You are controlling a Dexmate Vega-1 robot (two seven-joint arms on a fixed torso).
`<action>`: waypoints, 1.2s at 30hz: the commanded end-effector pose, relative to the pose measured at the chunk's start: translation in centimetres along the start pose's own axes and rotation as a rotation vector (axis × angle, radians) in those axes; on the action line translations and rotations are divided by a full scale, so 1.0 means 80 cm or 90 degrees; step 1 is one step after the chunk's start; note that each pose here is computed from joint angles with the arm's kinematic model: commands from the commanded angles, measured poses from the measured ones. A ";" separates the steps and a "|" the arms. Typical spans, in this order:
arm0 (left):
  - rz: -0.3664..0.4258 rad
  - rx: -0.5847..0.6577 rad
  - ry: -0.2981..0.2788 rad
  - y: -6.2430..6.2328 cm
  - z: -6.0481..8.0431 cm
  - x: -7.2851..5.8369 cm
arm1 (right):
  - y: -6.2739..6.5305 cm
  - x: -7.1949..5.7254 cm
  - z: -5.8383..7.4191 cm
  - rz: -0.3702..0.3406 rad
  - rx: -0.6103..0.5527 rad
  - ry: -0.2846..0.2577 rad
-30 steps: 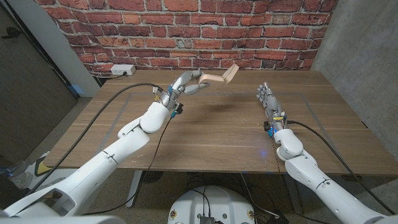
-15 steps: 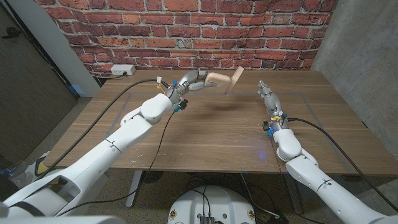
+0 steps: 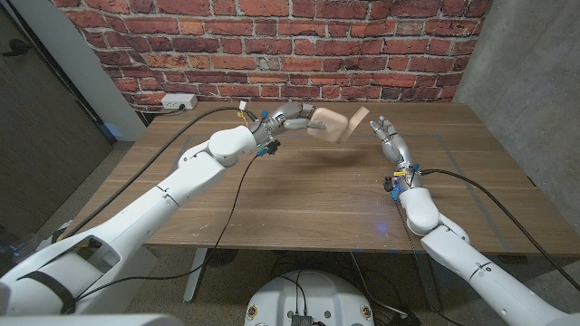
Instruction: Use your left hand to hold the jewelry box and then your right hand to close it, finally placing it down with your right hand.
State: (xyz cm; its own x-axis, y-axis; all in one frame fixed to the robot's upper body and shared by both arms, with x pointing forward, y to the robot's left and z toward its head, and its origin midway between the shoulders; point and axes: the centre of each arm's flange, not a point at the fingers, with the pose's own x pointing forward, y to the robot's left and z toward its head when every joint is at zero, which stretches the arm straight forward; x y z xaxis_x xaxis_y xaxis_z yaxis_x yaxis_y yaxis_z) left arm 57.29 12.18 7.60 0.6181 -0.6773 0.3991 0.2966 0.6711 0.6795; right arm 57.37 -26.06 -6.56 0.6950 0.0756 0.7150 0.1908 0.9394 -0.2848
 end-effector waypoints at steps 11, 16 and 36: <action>0.043 -0.122 0.029 -0.003 -0.004 0.019 | -0.006 -0.006 0.024 0.028 -0.060 -0.029; 0.019 -0.133 0.042 -0.007 -0.005 0.030 | -0.004 -0.006 0.028 0.032 -0.094 -0.020; -0.075 -0.117 0.057 -0.029 0.020 0.076 | -0.007 -0.006 0.036 0.032 -0.155 -0.002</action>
State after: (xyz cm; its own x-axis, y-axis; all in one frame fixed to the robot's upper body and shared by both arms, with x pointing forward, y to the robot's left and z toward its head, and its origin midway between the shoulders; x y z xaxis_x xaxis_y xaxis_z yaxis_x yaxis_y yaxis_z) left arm 59.11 8.15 8.91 0.6542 -0.6922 0.3049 0.4578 0.6832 0.5688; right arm 55.17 -25.58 -5.14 0.6960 0.1238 0.7073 0.2987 0.8458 -0.4420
